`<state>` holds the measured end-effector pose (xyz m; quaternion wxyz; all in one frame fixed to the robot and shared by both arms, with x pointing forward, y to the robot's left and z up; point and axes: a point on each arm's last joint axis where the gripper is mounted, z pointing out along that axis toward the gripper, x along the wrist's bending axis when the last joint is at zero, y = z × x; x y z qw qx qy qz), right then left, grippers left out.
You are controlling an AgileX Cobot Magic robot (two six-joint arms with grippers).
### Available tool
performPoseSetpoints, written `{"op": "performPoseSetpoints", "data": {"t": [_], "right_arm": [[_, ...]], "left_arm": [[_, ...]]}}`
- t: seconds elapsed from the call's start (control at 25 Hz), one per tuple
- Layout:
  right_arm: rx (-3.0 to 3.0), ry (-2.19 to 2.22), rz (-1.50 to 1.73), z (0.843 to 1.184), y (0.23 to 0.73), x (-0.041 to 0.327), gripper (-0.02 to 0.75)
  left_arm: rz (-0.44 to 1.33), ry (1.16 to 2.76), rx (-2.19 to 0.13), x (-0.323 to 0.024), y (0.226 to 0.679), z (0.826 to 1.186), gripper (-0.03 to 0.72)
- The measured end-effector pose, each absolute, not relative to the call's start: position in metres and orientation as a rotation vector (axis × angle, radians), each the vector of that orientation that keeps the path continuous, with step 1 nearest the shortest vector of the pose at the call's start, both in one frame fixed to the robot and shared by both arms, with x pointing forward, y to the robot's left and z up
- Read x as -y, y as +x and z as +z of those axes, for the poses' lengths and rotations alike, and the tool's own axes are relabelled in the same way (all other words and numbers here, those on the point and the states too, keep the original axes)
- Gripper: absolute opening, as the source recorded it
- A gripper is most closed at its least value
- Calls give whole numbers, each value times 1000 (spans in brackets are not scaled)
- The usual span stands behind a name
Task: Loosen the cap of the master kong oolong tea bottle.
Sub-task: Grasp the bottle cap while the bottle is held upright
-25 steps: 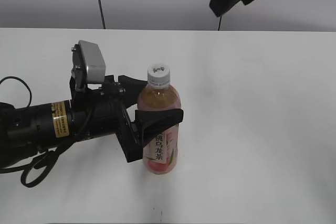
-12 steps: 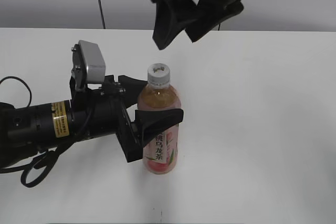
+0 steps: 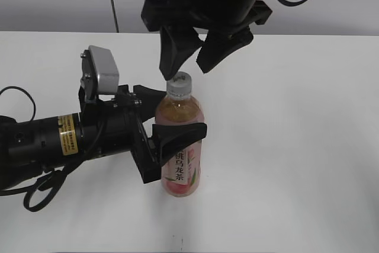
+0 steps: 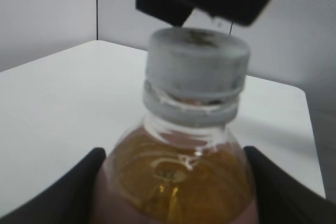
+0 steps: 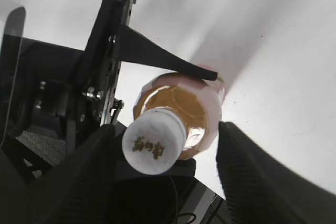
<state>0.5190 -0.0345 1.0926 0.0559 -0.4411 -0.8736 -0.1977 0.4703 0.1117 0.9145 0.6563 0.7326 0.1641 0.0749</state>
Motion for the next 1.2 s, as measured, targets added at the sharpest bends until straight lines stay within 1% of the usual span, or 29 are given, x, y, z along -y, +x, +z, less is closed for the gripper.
{"op": "performPoseSetpoints", "data": {"t": [0.36,0.6,0.72,0.84,0.96,1.04,1.2], "right_arm": [[2643,-1339,-595,1091,519,33,458],[2647,-1320,-547,1078,520,25,458],[2681,-1281,-515,1073,514,16,428],[2723,-1267,-487,1070,512,14,366],[2738,-1268,-483,1070,513,15,344],[2743,-1268,-487,1071,513,16,348],[2748,-1268,-498,1075,512,17,410]], "left_arm": [[170,1660,-372,-112,470,914,465],[170,1660,-372,-112,470,914,465],[170,1660,-372,-112,470,914,465],[170,1660,-372,-112,470,914,465],[170,1660,-372,-112,470,914,465],[170,1660,-372,-112,470,914,465],[170,1660,-372,-112,470,914,465]]}}
